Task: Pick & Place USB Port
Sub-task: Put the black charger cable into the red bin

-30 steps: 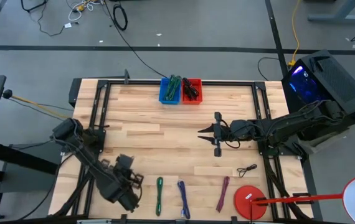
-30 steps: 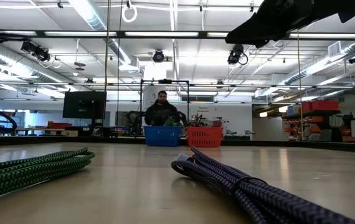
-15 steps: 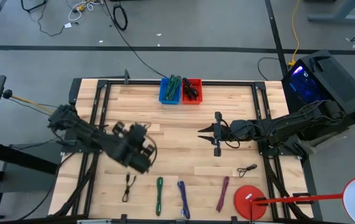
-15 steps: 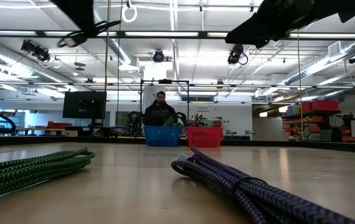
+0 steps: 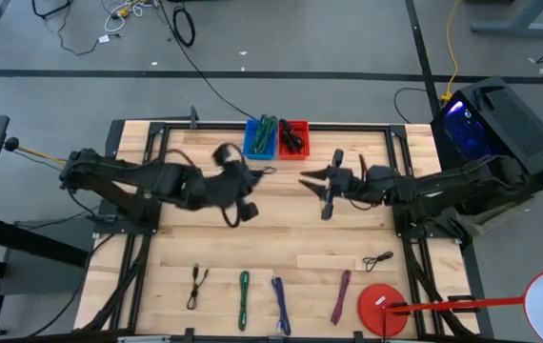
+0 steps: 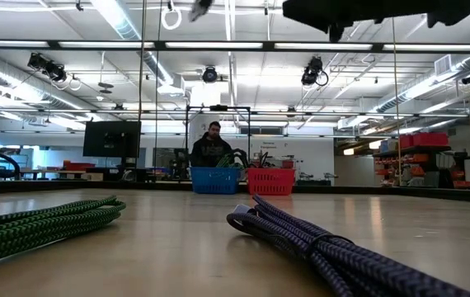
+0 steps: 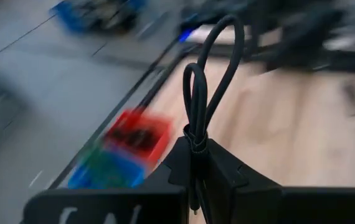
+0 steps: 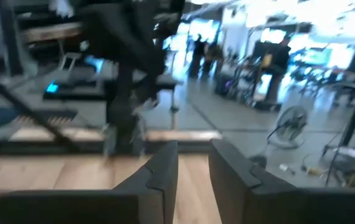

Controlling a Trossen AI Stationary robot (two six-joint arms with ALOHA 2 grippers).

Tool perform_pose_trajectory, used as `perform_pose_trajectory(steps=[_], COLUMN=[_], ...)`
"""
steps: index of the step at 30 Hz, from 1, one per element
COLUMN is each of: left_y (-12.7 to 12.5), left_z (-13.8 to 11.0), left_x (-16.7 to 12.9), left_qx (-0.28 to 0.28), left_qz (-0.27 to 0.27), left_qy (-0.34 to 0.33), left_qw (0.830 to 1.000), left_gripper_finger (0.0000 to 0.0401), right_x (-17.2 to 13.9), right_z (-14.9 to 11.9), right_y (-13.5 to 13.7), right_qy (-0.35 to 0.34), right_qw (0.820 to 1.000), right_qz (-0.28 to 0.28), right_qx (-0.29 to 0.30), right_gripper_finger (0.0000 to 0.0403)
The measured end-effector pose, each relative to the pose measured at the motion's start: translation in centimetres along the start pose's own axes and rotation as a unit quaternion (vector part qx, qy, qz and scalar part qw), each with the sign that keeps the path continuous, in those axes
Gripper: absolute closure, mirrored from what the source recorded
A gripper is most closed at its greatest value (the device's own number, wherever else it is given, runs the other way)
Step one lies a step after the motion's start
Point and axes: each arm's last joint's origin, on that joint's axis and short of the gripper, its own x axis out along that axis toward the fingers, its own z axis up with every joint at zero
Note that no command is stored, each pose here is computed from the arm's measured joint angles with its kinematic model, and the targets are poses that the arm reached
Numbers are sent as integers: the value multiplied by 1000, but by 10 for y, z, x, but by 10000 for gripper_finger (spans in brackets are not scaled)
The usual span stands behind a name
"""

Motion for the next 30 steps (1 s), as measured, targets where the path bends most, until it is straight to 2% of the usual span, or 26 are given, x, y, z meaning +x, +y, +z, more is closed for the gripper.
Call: perform_pose_trajectory(steps=[4,6,9,19,30], left_y=[3,5,7,1,-3], left_z=[18,20,22,18,20], left_x=[12,17,27,72,78], left_qx=[25,40,42,46,40], left_qz=[-85,-106,-113,-125,-134], left_qy=[-55,-64,-70,-65,-85], left_qw=[995,992,990,989,987], left_gripper_finger=[377,377,377,377,377], right_x=[2,3,3,2,2], right_z=[5,6,8,19,19], right_y=[-12,-14,-16,-16,-17], right_qy=[-32,-43,-59,-117,-115], right_qw=[999,999,998,991,992], right_qz=[-15,0,31,60,49], right_qx=[7,11,19,23,23], right_gripper_finger=[311,311,311,311,311])
